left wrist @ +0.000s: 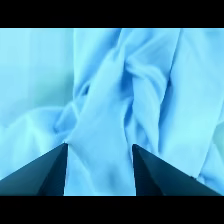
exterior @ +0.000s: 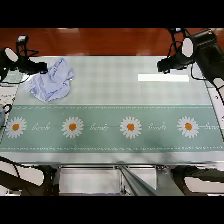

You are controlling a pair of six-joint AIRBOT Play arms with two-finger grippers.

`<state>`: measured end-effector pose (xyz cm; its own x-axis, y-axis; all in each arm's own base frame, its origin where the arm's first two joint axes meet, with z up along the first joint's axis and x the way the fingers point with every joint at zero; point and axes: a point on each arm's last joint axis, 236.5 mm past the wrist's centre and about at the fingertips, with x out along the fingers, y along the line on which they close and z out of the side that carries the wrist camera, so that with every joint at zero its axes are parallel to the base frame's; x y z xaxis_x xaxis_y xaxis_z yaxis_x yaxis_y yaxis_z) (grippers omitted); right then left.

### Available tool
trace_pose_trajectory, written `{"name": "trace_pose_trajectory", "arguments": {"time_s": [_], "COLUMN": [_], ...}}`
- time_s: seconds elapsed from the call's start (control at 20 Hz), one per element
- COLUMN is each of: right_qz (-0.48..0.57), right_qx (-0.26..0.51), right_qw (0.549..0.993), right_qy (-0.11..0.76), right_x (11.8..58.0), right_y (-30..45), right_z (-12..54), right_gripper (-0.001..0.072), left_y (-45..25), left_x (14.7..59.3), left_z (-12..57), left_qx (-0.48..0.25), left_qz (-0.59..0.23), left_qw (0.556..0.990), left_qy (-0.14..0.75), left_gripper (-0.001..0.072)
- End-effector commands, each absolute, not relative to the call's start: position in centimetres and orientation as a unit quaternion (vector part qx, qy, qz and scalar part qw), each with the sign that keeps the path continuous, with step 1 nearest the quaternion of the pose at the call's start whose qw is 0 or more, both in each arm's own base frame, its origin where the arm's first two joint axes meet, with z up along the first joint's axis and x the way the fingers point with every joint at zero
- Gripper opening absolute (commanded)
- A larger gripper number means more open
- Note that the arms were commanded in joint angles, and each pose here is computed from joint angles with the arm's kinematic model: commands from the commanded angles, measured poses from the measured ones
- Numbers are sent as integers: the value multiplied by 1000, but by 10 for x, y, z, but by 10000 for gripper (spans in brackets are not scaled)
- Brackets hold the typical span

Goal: Fold the shirts.

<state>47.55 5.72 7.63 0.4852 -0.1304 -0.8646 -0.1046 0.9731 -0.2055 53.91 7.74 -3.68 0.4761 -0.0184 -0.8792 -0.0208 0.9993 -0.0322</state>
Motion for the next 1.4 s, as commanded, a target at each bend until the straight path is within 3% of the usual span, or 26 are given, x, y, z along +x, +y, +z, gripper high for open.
{"name": "trace_pose_trajectory", "arguments": {"time_s": [0.0, 0.15, 0.2, 0.3, 0.35, 0.45, 0.75, 1.1, 1.35], "right_qz": [-5, 2, 2, -1, -1, -1, -4, -23, -28], "right_qx": [-112, -104, -103, -104, -107, -106, -96, -84, -57], "right_qw": [851, 850, 850, 843, 839, 840, 866, 899, 911], "right_qy": [513, 516, 517, 528, 534, 533, 491, 430, 406], "right_x": [473, 471, 471, 465, 462, 459, 431, 370, 333], "right_y": [59, 63, 64, 62, 60, 60, 51, 27, 20], "right_z": [75, 74, 73, 71, 70, 75, 140, 207, 220], "right_gripper": [409, 409, 409, 409, 409, 409, 409, 409, 409], "left_y": [80, 66, 66, 75, 77, 77, 18, -48, -117], "left_x": [506, 477, 473, 470, 473, 486, 523, 441, 364], "left_z": [-78, -108, -110, -101, -89, -52, 150, 375, 412], "left_qx": [-13, -18, -16, -26, -26, -32, -77, -60, -33], "left_qz": [0, -20, -18, 12, 14, 20, -49, -132, -236], "left_qw": [806, 756, 750, 742, 742, 758, 888, 971, 957], "left_qy": [592, 654, 661, 670, 670, 651, 450, 192, 167], "left_gripper": [503, 501, 463, 58, 27, 26, 26, 25, 25]}}
